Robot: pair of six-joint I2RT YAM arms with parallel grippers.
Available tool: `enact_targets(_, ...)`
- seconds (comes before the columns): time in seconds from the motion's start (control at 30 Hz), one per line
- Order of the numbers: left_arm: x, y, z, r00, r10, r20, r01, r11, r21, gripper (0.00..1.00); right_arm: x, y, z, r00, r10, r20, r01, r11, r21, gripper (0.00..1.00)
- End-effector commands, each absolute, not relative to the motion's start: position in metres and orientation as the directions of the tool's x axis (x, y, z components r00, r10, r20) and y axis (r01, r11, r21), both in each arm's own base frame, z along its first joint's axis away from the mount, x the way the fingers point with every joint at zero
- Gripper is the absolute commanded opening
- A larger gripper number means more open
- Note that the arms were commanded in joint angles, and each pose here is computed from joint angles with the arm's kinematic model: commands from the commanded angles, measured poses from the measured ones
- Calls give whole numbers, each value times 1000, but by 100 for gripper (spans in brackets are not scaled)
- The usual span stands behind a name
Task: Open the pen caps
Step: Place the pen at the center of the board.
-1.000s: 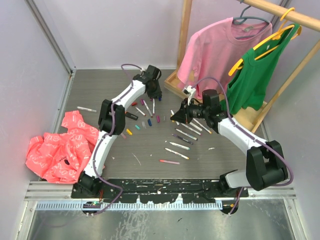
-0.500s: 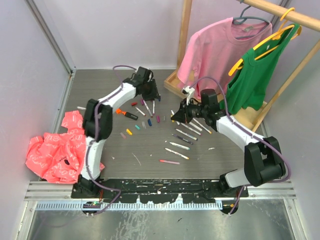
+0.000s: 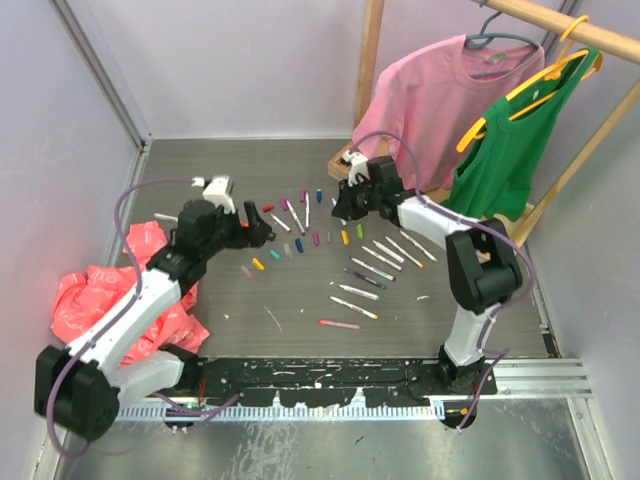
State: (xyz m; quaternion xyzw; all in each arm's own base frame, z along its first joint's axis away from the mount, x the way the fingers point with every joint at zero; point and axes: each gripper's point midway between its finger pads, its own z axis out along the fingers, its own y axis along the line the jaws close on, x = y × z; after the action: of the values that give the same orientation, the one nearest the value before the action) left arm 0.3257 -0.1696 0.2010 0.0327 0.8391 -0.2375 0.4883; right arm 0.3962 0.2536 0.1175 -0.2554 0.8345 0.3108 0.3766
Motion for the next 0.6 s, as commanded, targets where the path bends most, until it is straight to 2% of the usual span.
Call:
enact_targets(0.0,305,-137,194,-438,-192,-878,222,924,-312,87,452,258,112,-632,-107,-767,-463,846,263,13)
enact_targets(0.13,290,-123,198,-408,-217,-887,185,932,-313,92,469,269,94,-663,-75,-745,-406,872,274,14)
enact_targets(0.37,287,-119,204,-382,-259,-887,166,925,-341,93,495,278,78,-696,-3,-718,-320,896,307,17)
enact_targets(0.57,288,-118,198,-396,-254,-883,153,929,-336,93,497,286,59,-742,25,-669,-287,891,351,24)
